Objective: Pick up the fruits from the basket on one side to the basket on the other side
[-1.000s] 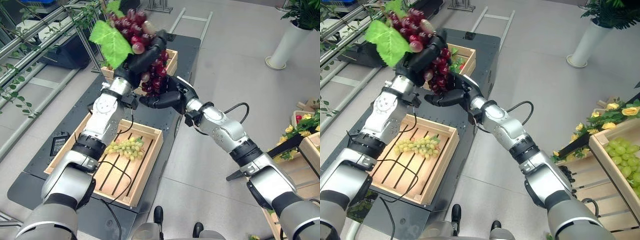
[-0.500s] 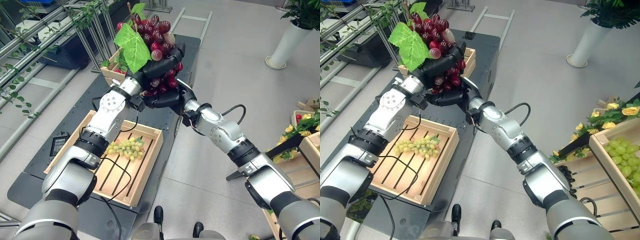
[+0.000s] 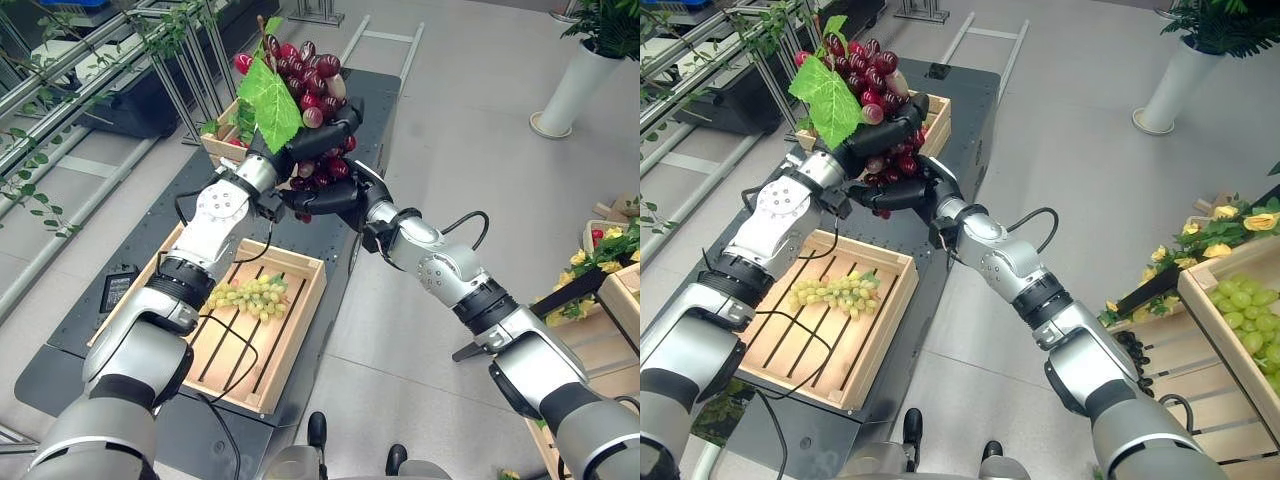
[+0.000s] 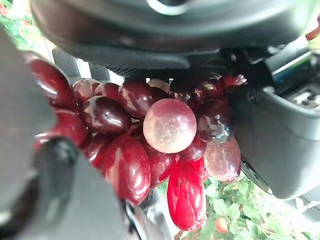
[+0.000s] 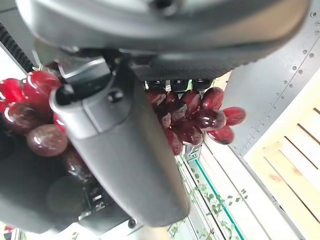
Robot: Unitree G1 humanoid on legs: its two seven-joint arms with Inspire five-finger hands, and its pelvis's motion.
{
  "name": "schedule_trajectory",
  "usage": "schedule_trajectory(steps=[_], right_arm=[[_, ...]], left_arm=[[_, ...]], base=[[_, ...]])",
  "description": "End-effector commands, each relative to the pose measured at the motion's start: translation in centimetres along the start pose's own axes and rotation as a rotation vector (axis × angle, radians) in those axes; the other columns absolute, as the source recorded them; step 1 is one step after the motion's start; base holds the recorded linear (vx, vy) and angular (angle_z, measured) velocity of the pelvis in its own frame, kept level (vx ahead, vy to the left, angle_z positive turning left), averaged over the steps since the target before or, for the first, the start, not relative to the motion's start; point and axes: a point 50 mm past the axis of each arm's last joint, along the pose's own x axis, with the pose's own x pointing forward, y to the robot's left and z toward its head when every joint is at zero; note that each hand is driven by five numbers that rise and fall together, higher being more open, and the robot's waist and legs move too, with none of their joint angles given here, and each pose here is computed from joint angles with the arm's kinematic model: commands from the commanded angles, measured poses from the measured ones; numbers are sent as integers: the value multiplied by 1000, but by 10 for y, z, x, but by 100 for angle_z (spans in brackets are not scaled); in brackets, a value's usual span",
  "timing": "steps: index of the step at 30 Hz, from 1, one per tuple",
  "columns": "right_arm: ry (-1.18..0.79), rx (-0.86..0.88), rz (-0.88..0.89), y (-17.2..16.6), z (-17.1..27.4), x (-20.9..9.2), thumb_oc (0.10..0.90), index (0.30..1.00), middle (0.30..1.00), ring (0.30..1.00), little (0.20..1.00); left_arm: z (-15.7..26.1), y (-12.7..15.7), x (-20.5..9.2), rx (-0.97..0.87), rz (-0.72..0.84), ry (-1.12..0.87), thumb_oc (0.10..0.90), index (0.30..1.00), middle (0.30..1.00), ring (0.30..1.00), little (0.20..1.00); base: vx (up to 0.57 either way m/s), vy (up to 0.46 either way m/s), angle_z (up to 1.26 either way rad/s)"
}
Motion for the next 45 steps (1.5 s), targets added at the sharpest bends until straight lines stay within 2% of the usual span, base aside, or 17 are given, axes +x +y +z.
schedule_trajectory(steps=[1, 7, 12, 13, 14, 15, 22, 33, 36, 38, 39, 40, 41, 45], right_arm=[[-263, 128, -7, 13, 47, 10, 800, 900, 900, 900, 900], [-288, 179, 28, 18, 46, 8, 800, 900, 900, 900, 900], [-318, 270, 98, 30, 46, 7, 800, 900, 900, 900, 900], [-333, 285, 111, 32, 47, 7, 751, 827, 827, 827, 827], [-341, 292, 115, 32, 48, 6, 604, 606, 606, 606, 606], [-377, 314, 123, 34, 52, 5, 400, 300, 300, 300, 300], [-523, 406, 131, 39, 68, -1, 400, 300, 300, 300, 300], [-572, 429, 105, 35, 71, -4, 400, 300, 300, 300, 300], [-569, 427, 97, 33, 71, -3, 400, 300, 300, 300, 300], [-569, 421, 95, 33, 70, -3, 400, 300, 300, 300, 300], [-571, 409, 93, 33, 70, -3, 400, 300, 300, 300, 300], [-572, 400, 92, 33, 70, -3, 400, 300, 300, 300, 300], [-574, 395, 91, 32, 70, -3, 400, 300, 300, 300, 300], [-585, 364, 79, 30, 73, -3, 400, 300, 300, 300, 300]], left_arm=[[20, 30, 12, 75, 141, -73, 400, 300, 300, 300, 300], [22, 42, 7, 67, 182, -84, 400, 300, 300, 300, 300], [20, 34, 8, 59, 155, -90, 400, 300, 300, 300, 300], [19, 33, 9, 58, 148, -89, 400, 300, 300, 300, 300], [19, 32, 9, 57, 144, -89, 400, 300, 300, 300, 300], [18, 31, 9, 54, 133, -87, 400, 300, 300, 300, 300], [12, 25, 10, 39, 135, -72, 400, 300, 300, 300, 300], [1, 23, 7, 24, 141, -34, 400, 300, 300, 300, 300], [-1, 23, 7, 24, 141, -22, 458, 387, 387, 387, 387], [-2, 22, 7, 23, 135, -12, 461, 392, 392, 392, 392], [-5, 21, 7, 19, 125, 11, 525, 488, 488, 488, 488], [-8, 20, 6, 17, 117, 27, 689, 733, 733, 733, 733], [-9, 20, 6, 20, 117, 36, 800, 900, 900, 900, 900], [-16, 25, 2, 54, 129, 87, 800, 900, 900, 900, 900]], base=[[0, 0, 0], [0, 0, 0], [0, 0, 0], [0, 0, 0], [0, 0, 0], [0, 0, 0], [0, 0, 0], [1, 0, 0], [5, -2, -1], [0, 0, 0], [0, 0, 0], [0, 0, 0], [0, 0, 0], [0, 0, 0]])
